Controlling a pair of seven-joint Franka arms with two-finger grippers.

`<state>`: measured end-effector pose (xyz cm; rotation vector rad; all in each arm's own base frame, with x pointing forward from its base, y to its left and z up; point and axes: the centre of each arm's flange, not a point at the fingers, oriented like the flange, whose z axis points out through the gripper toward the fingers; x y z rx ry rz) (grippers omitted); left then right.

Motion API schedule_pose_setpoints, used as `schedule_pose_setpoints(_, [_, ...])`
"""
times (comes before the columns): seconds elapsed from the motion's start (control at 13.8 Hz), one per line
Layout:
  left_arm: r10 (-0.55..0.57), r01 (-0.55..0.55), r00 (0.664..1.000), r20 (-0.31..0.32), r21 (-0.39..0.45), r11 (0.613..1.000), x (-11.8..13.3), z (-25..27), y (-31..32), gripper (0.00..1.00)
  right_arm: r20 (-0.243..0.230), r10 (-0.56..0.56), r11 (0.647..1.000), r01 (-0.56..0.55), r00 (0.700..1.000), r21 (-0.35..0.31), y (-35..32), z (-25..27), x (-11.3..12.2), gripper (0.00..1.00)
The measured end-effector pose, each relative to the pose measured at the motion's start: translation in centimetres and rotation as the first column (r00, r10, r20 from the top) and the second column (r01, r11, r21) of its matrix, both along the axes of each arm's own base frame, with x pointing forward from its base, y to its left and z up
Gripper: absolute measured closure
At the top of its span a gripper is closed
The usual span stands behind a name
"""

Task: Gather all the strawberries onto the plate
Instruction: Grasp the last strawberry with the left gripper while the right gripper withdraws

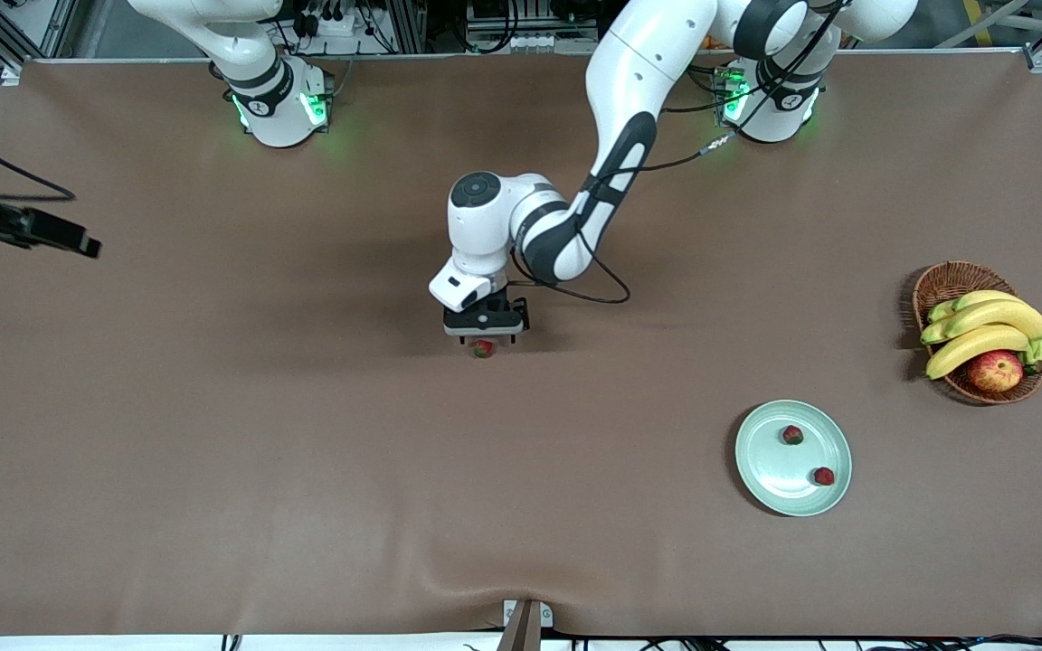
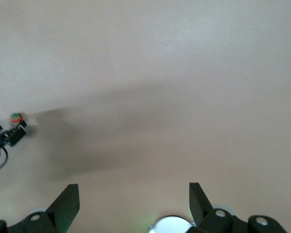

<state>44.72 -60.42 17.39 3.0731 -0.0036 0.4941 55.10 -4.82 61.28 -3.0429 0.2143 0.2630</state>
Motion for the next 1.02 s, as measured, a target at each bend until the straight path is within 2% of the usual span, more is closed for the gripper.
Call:
schedule_pose_setpoints(0.22, [-0.023,0.022,1.000,0.018,0.030,0.999,0.0,-0.9,0.3,0.00,-0.002,0.090,0.994,-0.090,0.996,-0.064,-2.0,0.8,-0.9,0.00])
schedule_pose_setpoints(0.73, [-0.020,0.018,0.999,0.035,0.039,0.999,1.0,-1.7,0.5,0.00,0.015,0.102,0.992,-0.101,0.995,-0.076,-2.2,1.8,-1.3,0.00])
schedule_pose_setpoints(0.8, [-0.018,0.017,0.999,0.036,0.038,0.999,1.0,-1.7,0.5,0.05,0.015,0.103,0.992,-0.102,0.995,-0.076,-2.1,1.8,-1.3,0.00])
schedule_pose_setpoints(1.02, [-0.016,0.015,0.999,0.044,0.028,0.999,1.2,-1.3,0.4,0.35,0.016,0.105,0.992,-0.104,0.994,-0.076,-2.0,1.8,-1.3,0.00])
